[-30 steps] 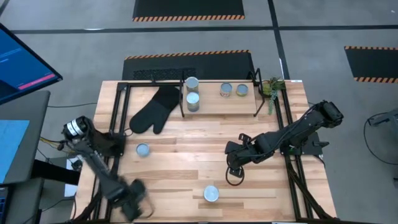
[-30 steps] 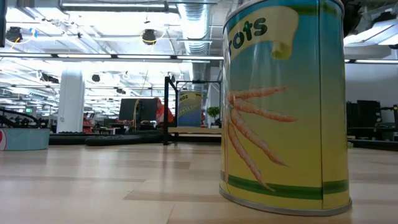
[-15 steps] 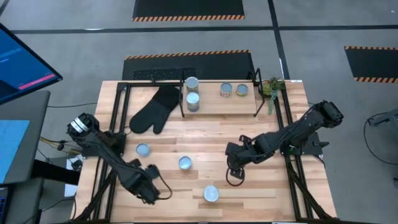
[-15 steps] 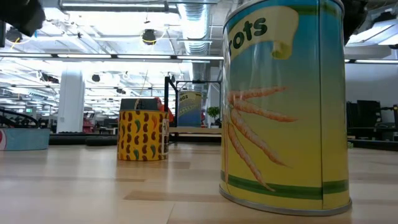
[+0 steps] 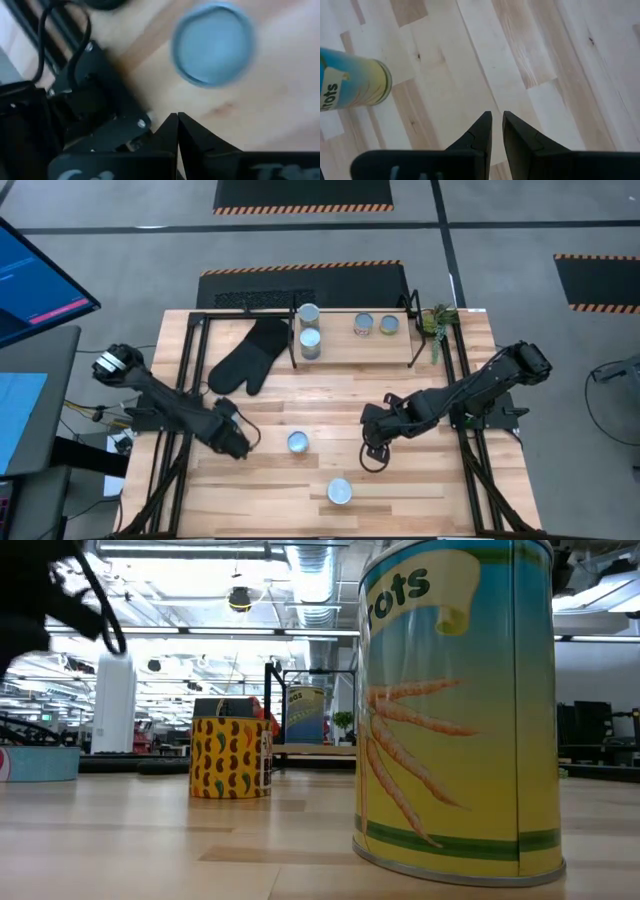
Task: Pick and place cans onto a shelf
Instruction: Move the canned goods to the center of the table
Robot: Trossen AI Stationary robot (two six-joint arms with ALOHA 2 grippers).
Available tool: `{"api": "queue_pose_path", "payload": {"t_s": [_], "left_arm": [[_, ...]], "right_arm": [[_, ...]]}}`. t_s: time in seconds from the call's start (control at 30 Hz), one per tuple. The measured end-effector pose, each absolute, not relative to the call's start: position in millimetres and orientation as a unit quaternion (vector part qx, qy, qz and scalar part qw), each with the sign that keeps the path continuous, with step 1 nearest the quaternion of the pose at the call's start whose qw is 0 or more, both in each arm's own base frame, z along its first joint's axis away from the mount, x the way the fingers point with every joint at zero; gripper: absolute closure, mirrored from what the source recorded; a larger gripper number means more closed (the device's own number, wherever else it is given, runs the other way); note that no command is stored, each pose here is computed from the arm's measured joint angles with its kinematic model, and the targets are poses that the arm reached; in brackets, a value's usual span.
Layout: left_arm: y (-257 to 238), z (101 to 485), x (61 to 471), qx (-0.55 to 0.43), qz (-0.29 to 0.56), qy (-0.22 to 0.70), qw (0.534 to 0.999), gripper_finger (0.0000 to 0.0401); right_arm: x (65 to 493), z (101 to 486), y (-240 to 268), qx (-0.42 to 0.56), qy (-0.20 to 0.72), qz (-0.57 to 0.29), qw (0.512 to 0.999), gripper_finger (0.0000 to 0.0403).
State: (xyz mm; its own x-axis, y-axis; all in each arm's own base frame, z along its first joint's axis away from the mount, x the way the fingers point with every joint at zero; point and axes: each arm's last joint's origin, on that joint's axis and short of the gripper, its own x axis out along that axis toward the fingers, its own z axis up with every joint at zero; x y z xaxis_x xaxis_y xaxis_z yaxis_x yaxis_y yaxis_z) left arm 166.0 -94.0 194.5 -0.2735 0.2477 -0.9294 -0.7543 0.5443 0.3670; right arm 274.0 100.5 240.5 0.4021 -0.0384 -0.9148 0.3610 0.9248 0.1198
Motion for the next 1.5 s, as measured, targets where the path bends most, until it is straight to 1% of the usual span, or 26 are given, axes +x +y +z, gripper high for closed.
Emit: {"api": "queue_pose_path", "payload": {"t_s": [0.1, 0.17, 0.23, 0.4, 0.47, 0.57, 0.63, 0.7, 0.8, 0.87, 0.97, 1.03, 1.13, 1.23, 1.37, 1.43, 1.5], "left_arm": [[-79.6, 178.0, 160.6, -0.224, 0.478, 0.662, 0.531, 0.0401], [-74.0, 167.8, 159.8, -0.243, 0.491, 0.655, 0.521, 0.0401], [-69.2, 160.3, 160.7, -0.261, 0.498, 0.642, 0.522, 0.0401], [-58.3, 155.1, 170.6, -0.283, 0.498, 0.610, 0.547, 0.0401], [-54.2, 152.4, 183.6, -0.314, 0.467, 0.591, 0.578, 0.0401], [-55.0, 153.6, 216.3, -0.362, 0.359, 0.536, 0.673, 0.0401], [-56.6, 161.5, 235.8, -0.384, 0.314, 0.476, 0.726, 0.0401], [-57.0, 171.1, 244.3, -0.386, 0.313, 0.448, 0.744, 0.0401], [-57.8, 181.9, 244.2, -0.370, 0.328, 0.464, 0.735, 0.0401], [-62.5, 186.4, 242.9, -0.369, 0.304, 0.499, 0.723, 0.0401], [-71.6, 187.6, 243.5, -0.374, 0.251, 0.526, 0.721, 0.0401], [-76.3, 184.8, 248.3, -0.371, 0.242, 0.516, 0.733, 0.0401], [-75.0, 174.5, 252.8, -0.345, 0.264, 0.514, 0.740, 0.0401], [-74.5, 155.4, 259.9, -0.329, 0.256, 0.549, 0.724, 0.0401], [-78.3, 139.5, 274.4, -0.316, 0.245, 0.558, 0.727, 0.0401], [-76.7, 140.7, 287.3, -0.307, 0.241, 0.552, 0.737, 0.0401], [-71.6, 144.1, 303.6, -0.290, 0.244, 0.533, 0.756, 0.0401]], "right_arm": [[274.7, 240.5, 98.7, 0.152, 0.533, -0.123, 0.823, 0.0333], [274.9, 240.5, 97.9, 0.153, 0.533, -0.124, 0.823, 0.0333], [275.3, 240.5, 97.0, 0.153, 0.532, -0.126, 0.823, 0.0333], [275.9, 240.5, 95.1, 0.154, 0.532, -0.128, 0.823, 0.0333], [276.1, 240.5, 94.5, 0.154, 0.532, -0.128, 0.823, 0.0333], [276.4, 240.5, 93.5, 0.155, 0.532, -0.130, 0.822, 0.0333], [276.7, 240.5, 92.7, 0.155, 0.532, -0.130, 0.822, 0.0333], [277.0, 240.5, 91.9, 0.156, 0.532, -0.131, 0.822, 0.0333], [276.6, 240.5, 92.9, 0.156, 0.532, -0.131, 0.822, 0.0333], [276.1, 240.5, 94.6, 0.157, 0.532, -0.130, 0.822, 0.0333], [275.0, 240.5, 97.7, 0.155, 0.533, -0.125, 0.823, 0.0333], [274.3, 240.5, 99.4, 0.153, 0.533, -0.123, 0.823, 0.0333], [274.0, 240.4, 99.6, 0.152, 0.535, -0.123, 0.822, 0.0333], [273.3, 240.1, 99.2, 0.151, 0.538, -0.125, 0.820, 0.0333], [270.8, 239.1, 98.3, 0.145, 0.548, -0.130, 0.814, 0.0333], [270.0, 238.8, 98.0, 0.145, 0.552, -0.131, 0.811, 0.0333], [269.7, 238.7, 97.9, 0.144, 0.553, -0.131, 0.810, 0.0333]]}}
